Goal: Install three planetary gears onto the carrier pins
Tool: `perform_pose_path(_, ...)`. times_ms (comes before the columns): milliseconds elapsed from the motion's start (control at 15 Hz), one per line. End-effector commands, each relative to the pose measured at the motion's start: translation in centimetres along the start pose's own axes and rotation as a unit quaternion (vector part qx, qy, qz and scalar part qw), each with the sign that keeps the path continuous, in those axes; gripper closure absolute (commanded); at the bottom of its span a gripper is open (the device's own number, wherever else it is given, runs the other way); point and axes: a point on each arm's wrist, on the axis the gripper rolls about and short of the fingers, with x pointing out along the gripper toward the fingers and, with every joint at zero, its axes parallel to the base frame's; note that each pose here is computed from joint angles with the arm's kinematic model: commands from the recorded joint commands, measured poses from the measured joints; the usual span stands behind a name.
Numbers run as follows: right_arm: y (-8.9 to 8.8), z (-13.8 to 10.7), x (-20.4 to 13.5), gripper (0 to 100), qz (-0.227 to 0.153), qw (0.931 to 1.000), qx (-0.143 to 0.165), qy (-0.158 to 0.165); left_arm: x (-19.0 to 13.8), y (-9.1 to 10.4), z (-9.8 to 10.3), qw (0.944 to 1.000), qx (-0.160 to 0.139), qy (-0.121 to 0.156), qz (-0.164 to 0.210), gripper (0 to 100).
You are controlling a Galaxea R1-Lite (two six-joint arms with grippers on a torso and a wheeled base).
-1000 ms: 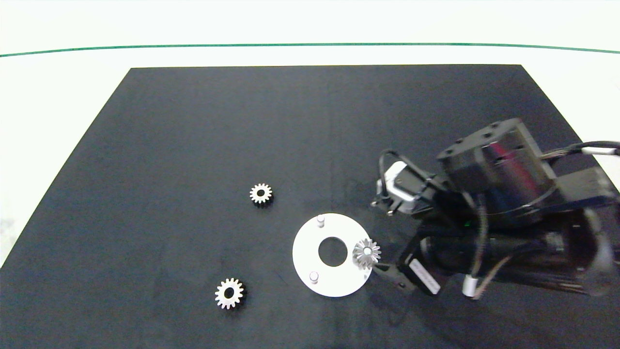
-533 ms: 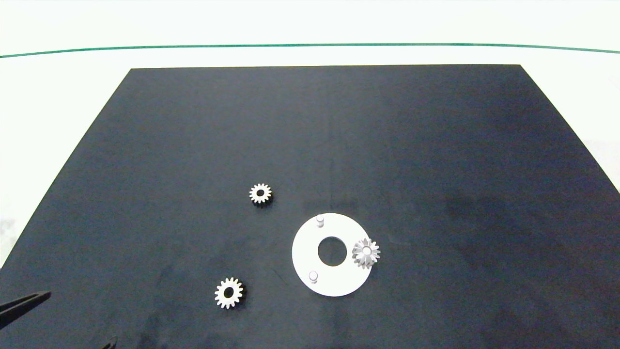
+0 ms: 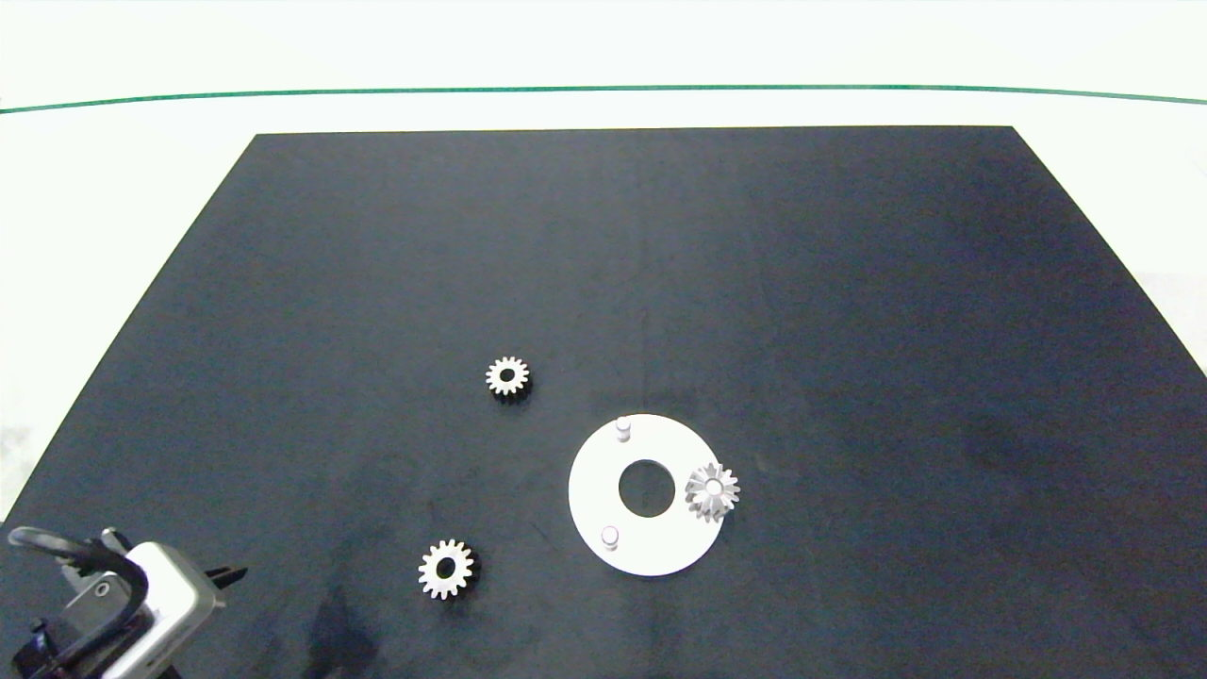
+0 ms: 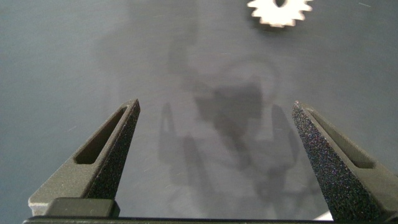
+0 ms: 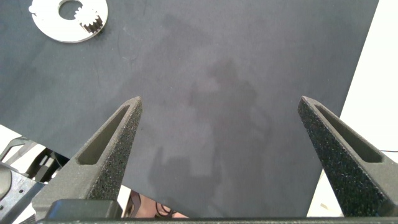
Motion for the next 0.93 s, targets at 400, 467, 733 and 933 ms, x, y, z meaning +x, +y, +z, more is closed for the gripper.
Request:
perform_pose_path(400,0.4,-0.1,0.4,0,-0.016,0.9996,-0.003,0.023,3.0,-1.4,4.0,0.9982,0.041,0.010,-0.042,0)
perform_pose_path(467,0.5,-0.4,0.7,0,-0.014,0.9994,-0.006,0.032,3.4,-1.7,4.2,0.9978,0.045,0.009,-0.048,0)
perform_pose_path(733,0.5,0.0,0.9,0,-0.016,0.9993,-0.006,0.033,4.4,-2.5,4.5,0.9963,0.057,0.014,-0.062,0)
perform_pose_path(933,0.6,-0.2,1.0,0,-0.014,0.9991,-0.008,0.039,5.0,-2.7,5.0,0.9962,0.058,0.014,-0.063,0)
